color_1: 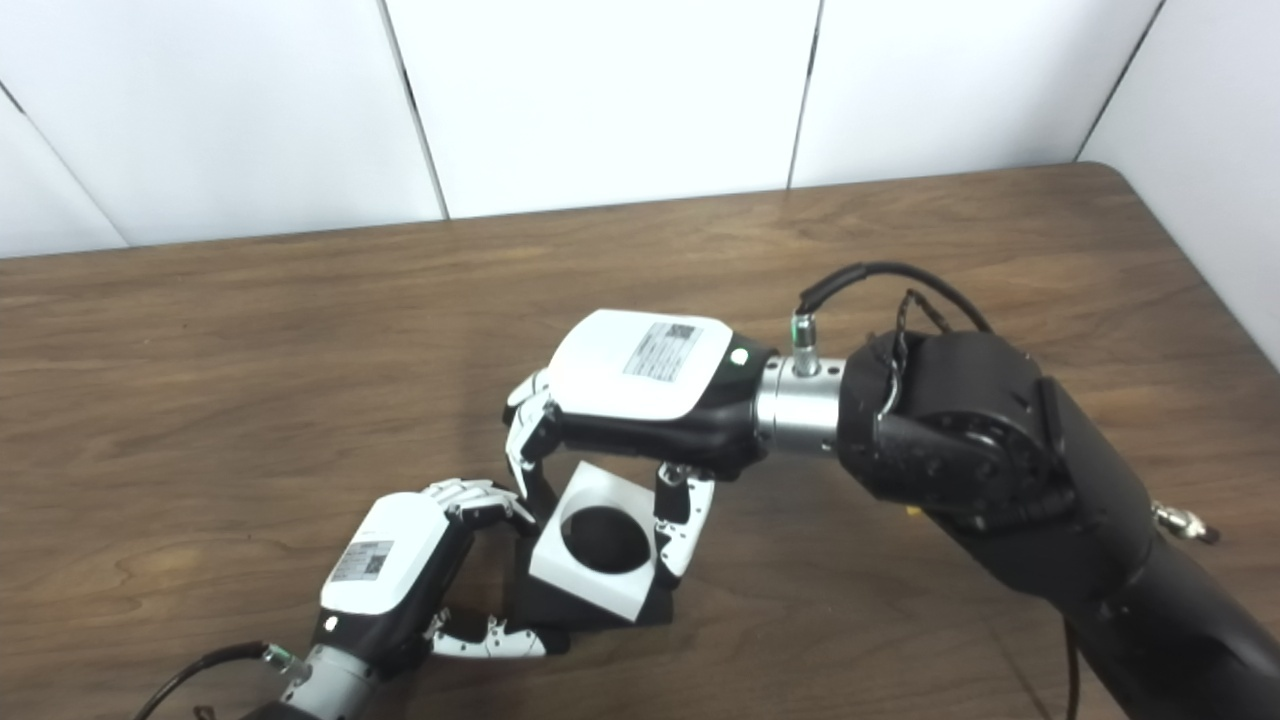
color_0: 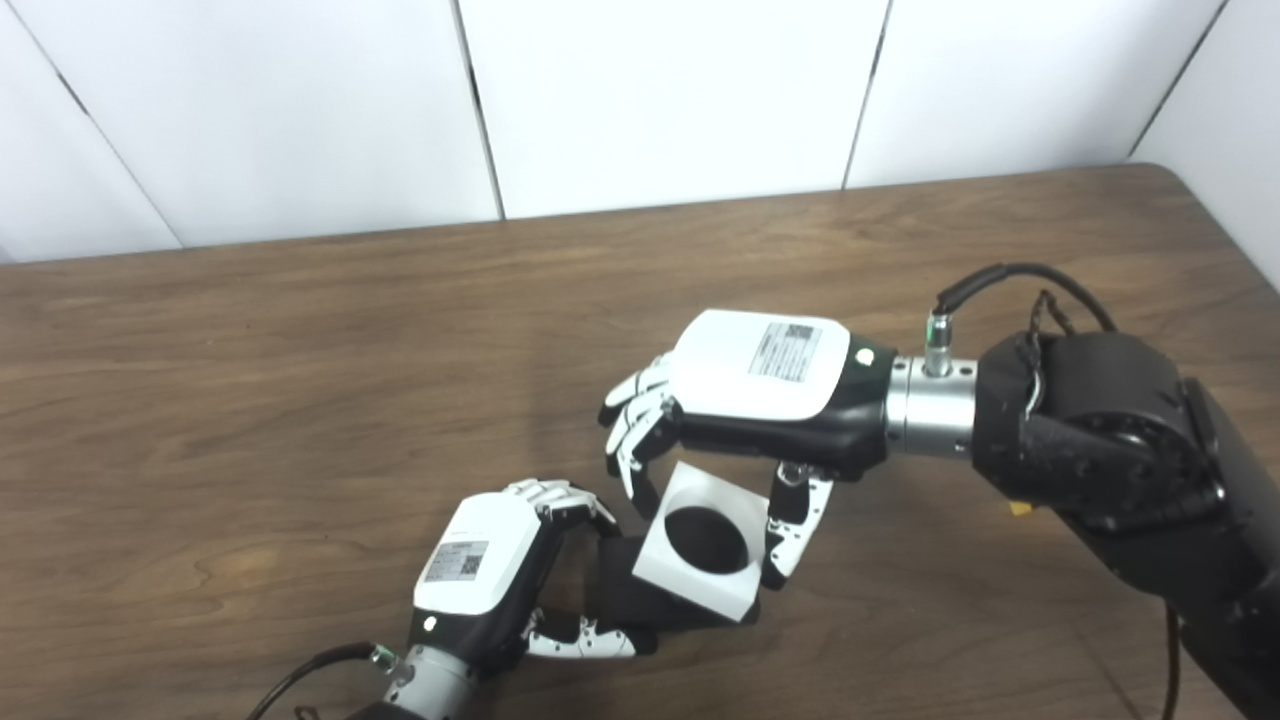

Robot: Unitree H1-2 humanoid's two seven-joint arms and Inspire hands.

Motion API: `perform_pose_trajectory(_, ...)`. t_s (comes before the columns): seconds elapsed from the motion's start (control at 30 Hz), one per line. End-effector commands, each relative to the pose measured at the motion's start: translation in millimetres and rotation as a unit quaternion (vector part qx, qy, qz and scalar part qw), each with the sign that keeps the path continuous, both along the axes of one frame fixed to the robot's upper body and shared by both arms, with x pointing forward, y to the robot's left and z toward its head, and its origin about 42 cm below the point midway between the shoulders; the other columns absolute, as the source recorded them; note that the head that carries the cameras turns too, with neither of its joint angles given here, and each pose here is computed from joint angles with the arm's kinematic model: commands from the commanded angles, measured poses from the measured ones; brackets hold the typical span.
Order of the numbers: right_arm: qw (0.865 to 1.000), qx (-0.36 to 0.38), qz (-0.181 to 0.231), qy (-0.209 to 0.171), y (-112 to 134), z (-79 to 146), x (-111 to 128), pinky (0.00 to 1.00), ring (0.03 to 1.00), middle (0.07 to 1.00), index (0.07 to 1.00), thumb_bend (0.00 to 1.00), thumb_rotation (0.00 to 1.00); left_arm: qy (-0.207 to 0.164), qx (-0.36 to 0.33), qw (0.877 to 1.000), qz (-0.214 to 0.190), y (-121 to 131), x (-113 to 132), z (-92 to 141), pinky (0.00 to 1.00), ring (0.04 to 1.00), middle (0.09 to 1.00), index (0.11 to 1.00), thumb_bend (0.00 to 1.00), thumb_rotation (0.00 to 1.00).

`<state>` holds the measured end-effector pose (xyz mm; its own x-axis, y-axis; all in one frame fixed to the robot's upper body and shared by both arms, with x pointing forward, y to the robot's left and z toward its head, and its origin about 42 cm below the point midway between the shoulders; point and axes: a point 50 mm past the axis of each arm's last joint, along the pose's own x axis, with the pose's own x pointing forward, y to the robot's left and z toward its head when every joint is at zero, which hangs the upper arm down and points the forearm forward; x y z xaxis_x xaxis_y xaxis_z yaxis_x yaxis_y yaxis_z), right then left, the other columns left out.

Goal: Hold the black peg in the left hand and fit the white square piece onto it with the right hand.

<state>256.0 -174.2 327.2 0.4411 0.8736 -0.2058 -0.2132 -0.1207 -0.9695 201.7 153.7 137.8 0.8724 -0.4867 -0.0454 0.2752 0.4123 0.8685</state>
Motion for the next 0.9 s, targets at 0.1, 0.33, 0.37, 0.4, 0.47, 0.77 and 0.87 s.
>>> perform_pose_trajectory(0.1,0.999,-0.01,0.017,-0.051,2.9,6.2,-2.6,0.77,0.829,0.74,0.482,0.52,0.13,0.018,0.004,1.0,-0.014,-4.9,-4.6,-3.8,0.83,0.79,0.722,0.486,0.52,0.05)
perform_pose_trajectory(0.33,0.997,-0.021,0.021,-0.064,5.6,4.9,-2.3,0.78,0.829,0.74,0.481,0.52,0.13,0.019,0.006,1.0,-0.015,-5.8,-4.9,-3.8,0.83,0.792,0.723,0.486,0.52,0.06)
perform_pose_trajectory(0.37,0.997,-0.023,0.02,-0.066,5.8,4.5,-2.2,0.79,0.833,0.744,0.482,0.52,0.13,0.019,0.006,1.0,-0.015,-6.0,-5.0,-3.8,0.83,0.792,0.723,0.486,0.52,0.06)
perform_pose_trajectory(0.4,0.997,-0.025,0.02,-0.067,6.0,4.1,-2.1,0.79,0.834,0.745,0.482,0.52,0.13,0.019,0.006,1.0,-0.015,-6.1,-5.0,-3.8,0.83,0.792,0.723,0.486,0.52,0.05)
perform_pose_trajectory(0.47,0.997,-0.026,0.018,-0.067,6.5,3.7,-1.8,0.79,0.839,0.746,0.482,0.52,0.13,0.019,0.005,1.0,-0.015,-6.2,-5.1,-3.7,0.83,0.792,0.723,0.486,0.52,0.05)
perform_pose_trajectory(0.77,0.999,-0.01,0.005,-0.052,5.4,1.8,8.7,0.76,0.843,0.734,0.482,0.52,0.13,0.019,0.003,1.0,-0.014,-7.2,-5.1,-3.5,0.83,0.79,0.723,0.486,0.52,0.06)
perform_pose_trajectory(0.87,0.999,-0.007,0.001,-0.051,4.5,0.9,13.2,0.76,0.842,0.727,0.482,0.52,0.13,0.018,0.003,1.0,-0.015,-7.4,-5.3,-3.1,0.83,0.789,0.722,0.486,0.52,0.05)
